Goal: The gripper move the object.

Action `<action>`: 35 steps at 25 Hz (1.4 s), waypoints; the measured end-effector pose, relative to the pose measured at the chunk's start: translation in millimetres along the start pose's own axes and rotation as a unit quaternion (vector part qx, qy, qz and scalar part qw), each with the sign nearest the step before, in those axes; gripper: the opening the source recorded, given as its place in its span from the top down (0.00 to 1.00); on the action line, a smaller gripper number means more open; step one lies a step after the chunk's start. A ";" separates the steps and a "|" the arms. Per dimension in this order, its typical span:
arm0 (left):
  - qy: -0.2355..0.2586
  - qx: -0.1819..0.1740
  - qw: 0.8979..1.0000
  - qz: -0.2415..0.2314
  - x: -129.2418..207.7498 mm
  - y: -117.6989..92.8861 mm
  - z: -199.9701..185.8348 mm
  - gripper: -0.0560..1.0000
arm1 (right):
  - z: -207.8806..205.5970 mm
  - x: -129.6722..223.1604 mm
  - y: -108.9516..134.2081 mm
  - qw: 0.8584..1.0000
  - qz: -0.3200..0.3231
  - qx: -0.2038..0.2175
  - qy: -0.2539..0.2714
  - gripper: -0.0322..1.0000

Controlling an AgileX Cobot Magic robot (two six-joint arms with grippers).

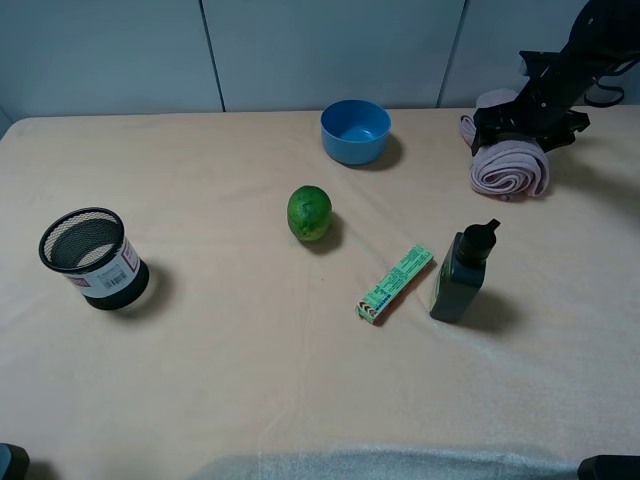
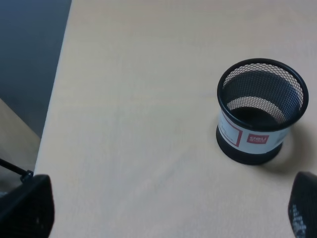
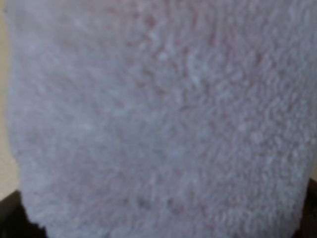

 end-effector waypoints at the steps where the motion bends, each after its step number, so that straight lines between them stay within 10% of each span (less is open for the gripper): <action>1: 0.000 0.000 1.000 0.000 0.0 0.0 0.0 0.06 | 0.0 0.0 0.0 1.000 0.000 0.000 0.000 0.30; 9: 0.000 0.000 1.000 0.000 0.0 0.0 0.0 0.06 | 0.0 0.1 0.6 1.000 0.004 -0.003 0.000 0.62; 35: 0.000 0.000 1.000 0.000 0.0 0.0 0.0 0.06 | -36.9 -8.7 2.0 1.000 -0.004 0.000 -0.017 0.62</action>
Point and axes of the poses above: a point on each arm's last joint axis where the gripper is mounted, z pointing out along that axis toward the gripper, y along the wrist's bending axis when the last joint is at zero, x = y × z, the point moved 1 cm from there along z, pointing out along that axis toward the gripper, and after that the axes turned 4 degrees about -z, right-handed, at the moved point
